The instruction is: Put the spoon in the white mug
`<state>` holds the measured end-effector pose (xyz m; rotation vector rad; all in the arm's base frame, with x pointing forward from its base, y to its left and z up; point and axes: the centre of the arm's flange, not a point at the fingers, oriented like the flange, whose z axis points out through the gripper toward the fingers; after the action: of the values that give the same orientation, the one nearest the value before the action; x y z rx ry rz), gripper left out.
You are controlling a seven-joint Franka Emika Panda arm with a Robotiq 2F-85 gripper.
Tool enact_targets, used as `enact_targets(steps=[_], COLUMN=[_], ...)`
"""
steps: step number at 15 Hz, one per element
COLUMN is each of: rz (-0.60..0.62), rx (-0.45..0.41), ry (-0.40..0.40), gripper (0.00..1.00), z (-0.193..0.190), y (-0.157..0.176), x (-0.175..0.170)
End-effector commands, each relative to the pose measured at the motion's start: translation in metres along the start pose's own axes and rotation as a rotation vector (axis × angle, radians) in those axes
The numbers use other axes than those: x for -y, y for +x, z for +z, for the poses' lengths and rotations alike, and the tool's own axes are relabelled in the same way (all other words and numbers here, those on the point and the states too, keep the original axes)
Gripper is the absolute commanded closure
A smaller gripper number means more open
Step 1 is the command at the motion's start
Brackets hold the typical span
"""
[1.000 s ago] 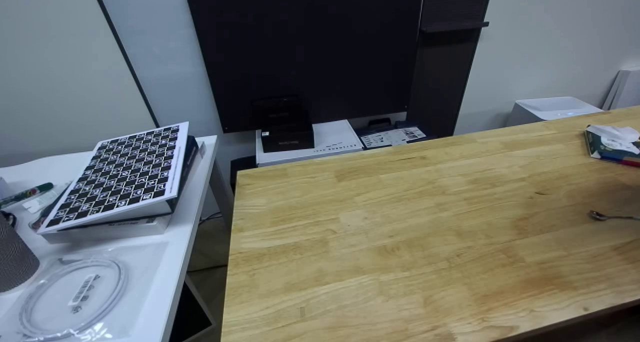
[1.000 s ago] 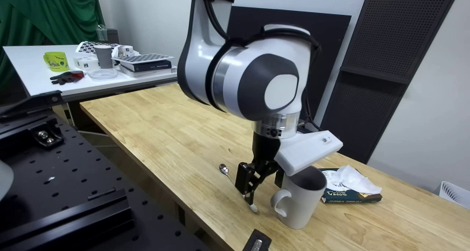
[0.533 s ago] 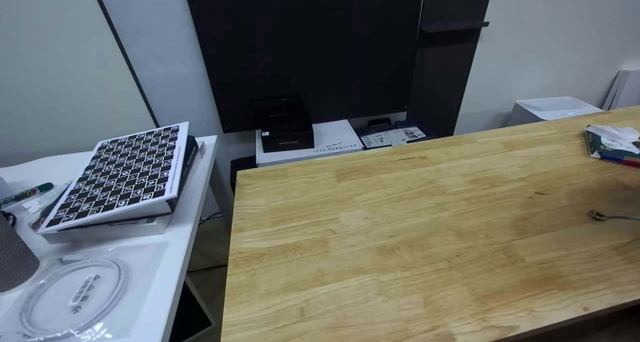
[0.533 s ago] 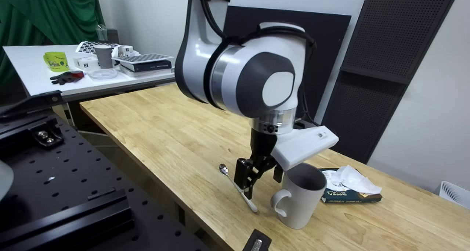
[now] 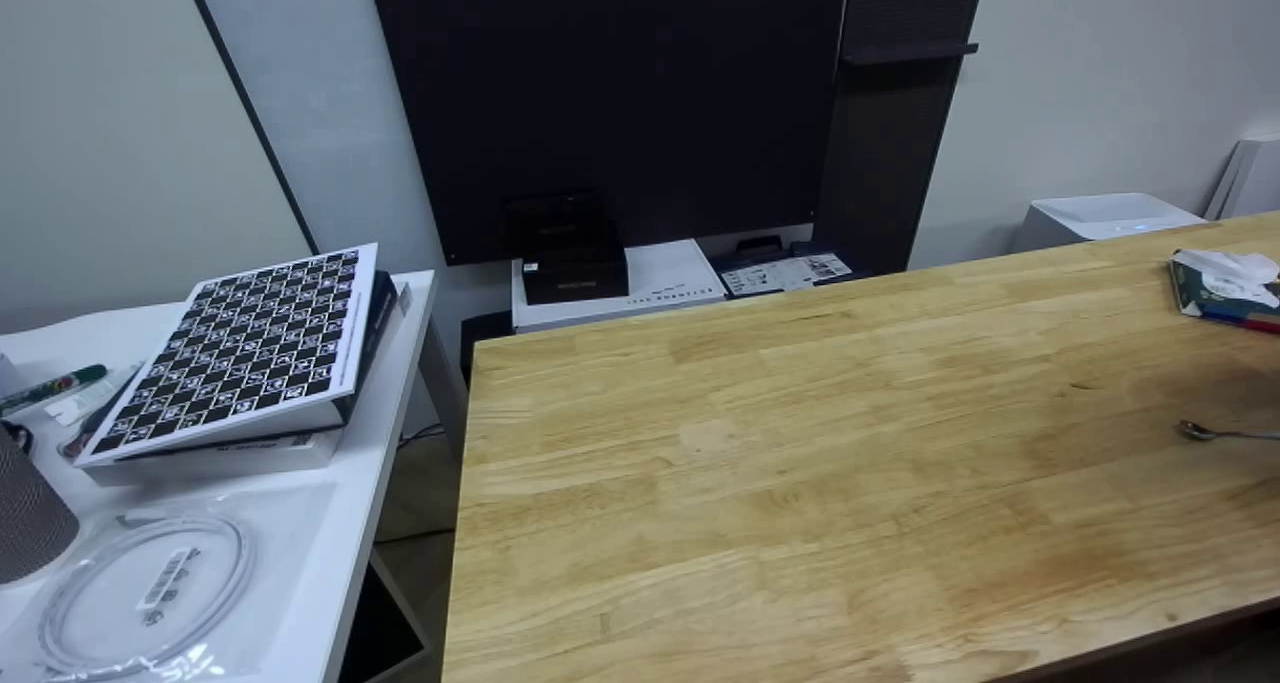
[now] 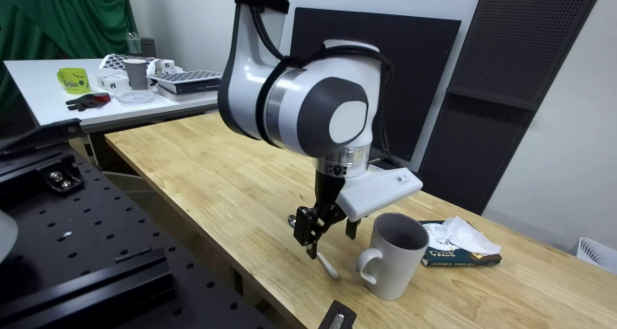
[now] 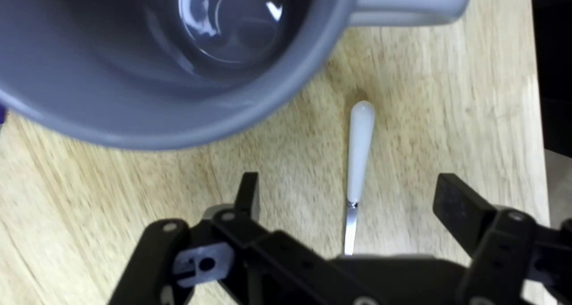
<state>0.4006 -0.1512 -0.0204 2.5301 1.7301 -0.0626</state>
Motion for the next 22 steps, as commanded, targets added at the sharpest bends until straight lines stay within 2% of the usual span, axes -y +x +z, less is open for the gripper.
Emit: enact_targets(steps=[1,19,20,21,22], rz=[0.022,0.036,0.035,0.036,0.037], rx=[0.011,0.014,0.016,0.017,0.019], ry=[-0.01,0.016,0.016,0.017,0.017], gripper=[0.0,0.0,0.25,0.26,0.33], z=[0.03,0.059,0.059,0.06,0.06], y=[0.002,-0.001,-0.002,-0.002,-0.002], x=[-0.002,-0.001,-0.001,-0.001,-0.001])
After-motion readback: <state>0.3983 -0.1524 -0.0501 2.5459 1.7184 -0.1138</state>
